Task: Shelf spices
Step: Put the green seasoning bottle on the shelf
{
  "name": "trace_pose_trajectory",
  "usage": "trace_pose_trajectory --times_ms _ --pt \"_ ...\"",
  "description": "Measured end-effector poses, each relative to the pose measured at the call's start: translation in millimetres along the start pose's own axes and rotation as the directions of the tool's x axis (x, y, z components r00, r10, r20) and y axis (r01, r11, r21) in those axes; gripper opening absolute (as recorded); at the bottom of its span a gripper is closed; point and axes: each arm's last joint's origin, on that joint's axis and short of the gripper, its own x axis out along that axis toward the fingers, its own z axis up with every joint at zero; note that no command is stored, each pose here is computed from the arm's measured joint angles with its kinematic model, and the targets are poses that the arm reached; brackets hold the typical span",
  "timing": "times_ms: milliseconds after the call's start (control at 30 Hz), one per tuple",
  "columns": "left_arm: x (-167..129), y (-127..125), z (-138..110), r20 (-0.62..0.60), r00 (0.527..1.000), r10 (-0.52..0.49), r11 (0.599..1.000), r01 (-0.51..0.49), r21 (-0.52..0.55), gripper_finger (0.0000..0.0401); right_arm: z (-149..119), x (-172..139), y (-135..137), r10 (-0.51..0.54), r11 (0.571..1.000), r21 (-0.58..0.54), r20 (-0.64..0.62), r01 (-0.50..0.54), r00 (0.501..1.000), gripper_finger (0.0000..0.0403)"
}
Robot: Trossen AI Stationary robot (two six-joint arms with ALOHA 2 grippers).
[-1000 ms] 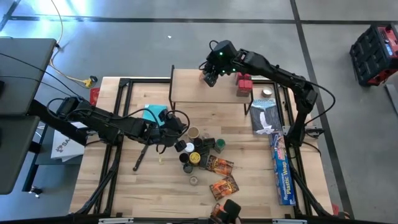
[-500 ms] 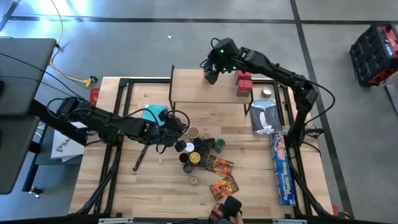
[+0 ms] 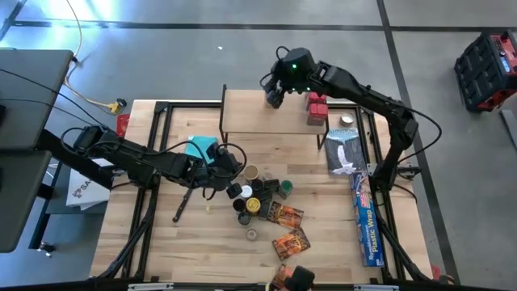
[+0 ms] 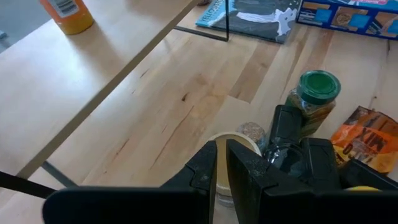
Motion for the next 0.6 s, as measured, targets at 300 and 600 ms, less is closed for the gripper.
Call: trace_pose_trajectory --times_ms 300,600 --pt "-6 -7 -3 0.0 1.0 -0.024 1.0 0.024 0.005 0.0033 -7 -61 85 0.163 0.946 -0.266 -0.103 -0.185 0.981 0.0272" --pt "-11 -11 -8 -0.01 1.0 -0.024 1.0 0.024 0.012 0.0033 -76 -84 173 0.294 0.896 -0.244 -0.301 -0.371 0.907 0.0272"
